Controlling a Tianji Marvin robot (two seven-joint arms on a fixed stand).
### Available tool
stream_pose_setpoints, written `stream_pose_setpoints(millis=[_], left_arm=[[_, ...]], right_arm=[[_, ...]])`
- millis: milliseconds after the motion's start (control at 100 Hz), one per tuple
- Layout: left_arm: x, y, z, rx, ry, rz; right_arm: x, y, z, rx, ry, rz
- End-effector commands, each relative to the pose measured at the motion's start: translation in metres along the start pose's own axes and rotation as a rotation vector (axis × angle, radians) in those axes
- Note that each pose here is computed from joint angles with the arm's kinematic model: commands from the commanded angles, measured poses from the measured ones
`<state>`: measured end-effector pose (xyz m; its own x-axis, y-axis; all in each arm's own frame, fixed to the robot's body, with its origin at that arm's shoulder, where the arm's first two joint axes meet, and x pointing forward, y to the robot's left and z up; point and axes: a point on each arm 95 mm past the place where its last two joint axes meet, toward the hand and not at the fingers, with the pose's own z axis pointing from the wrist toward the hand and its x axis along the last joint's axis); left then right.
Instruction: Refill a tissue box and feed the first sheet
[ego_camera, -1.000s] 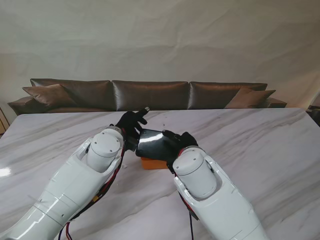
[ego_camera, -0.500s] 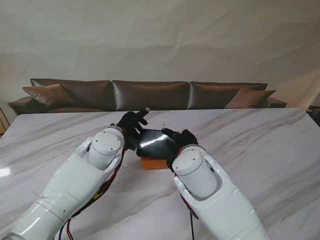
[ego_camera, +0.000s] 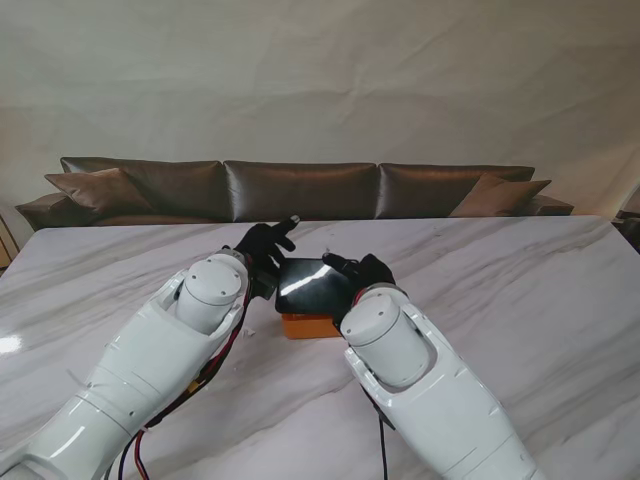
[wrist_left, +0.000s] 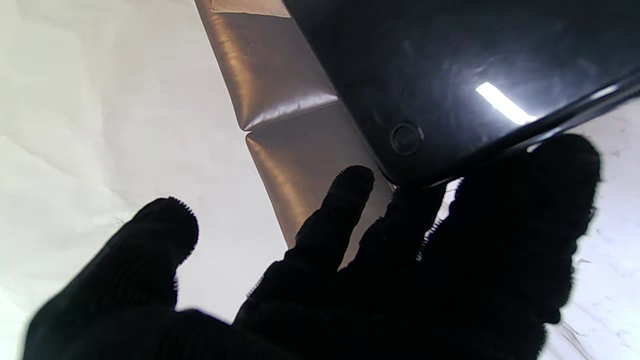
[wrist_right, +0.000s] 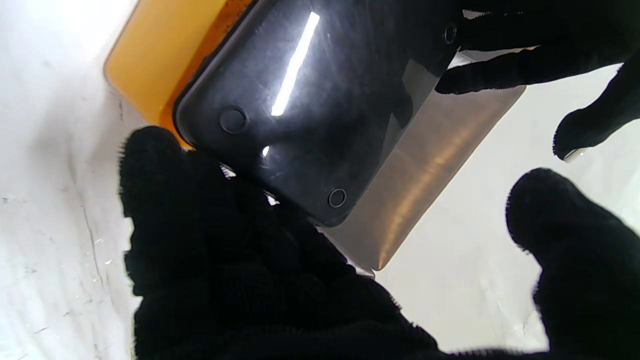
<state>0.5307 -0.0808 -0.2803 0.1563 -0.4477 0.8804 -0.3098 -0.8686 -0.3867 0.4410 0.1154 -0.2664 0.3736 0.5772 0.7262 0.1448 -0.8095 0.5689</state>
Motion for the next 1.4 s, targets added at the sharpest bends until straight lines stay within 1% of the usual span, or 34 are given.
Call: stream_pose_setpoints(millis=[0, 200, 320, 520, 880, 1250, 1390], left_arm=[[0.016, 0.026, -0.001, -0.078, 0.041, -0.027], [0.012, 0.027, 0.002, -0.082, 0.032, -0.032], [0.006, 0.027, 0.009, -0.084, 0.025, -0.033], [0.002, 0.028, 0.012, -0.089, 0.018, -0.037], [-0.002, 0.030, 0.014, -0.097, 0.010, -0.047], [-0.004, 0.029, 0.013, -0.098, 0.003, -0.048], [-0.007, 0.028, 0.014, -0.096, -0.005, -0.045]], right_arm=[[0.016, -0.010, -0.005, 0.044, 0.047, 0.024], [0.013, -0.013, 0.002, 0.029, 0.055, 0.013], [0.013, -0.015, 0.005, 0.020, 0.065, 0.003], [0.012, -0.018, 0.008, 0.013, 0.068, 0.001], [0.008, -0.023, 0.015, 0.015, 0.060, -0.011], [0.013, -0.025, 0.021, -0.002, 0.078, -0.028], [0.012, -0.026, 0.023, -0.003, 0.078, -0.030]])
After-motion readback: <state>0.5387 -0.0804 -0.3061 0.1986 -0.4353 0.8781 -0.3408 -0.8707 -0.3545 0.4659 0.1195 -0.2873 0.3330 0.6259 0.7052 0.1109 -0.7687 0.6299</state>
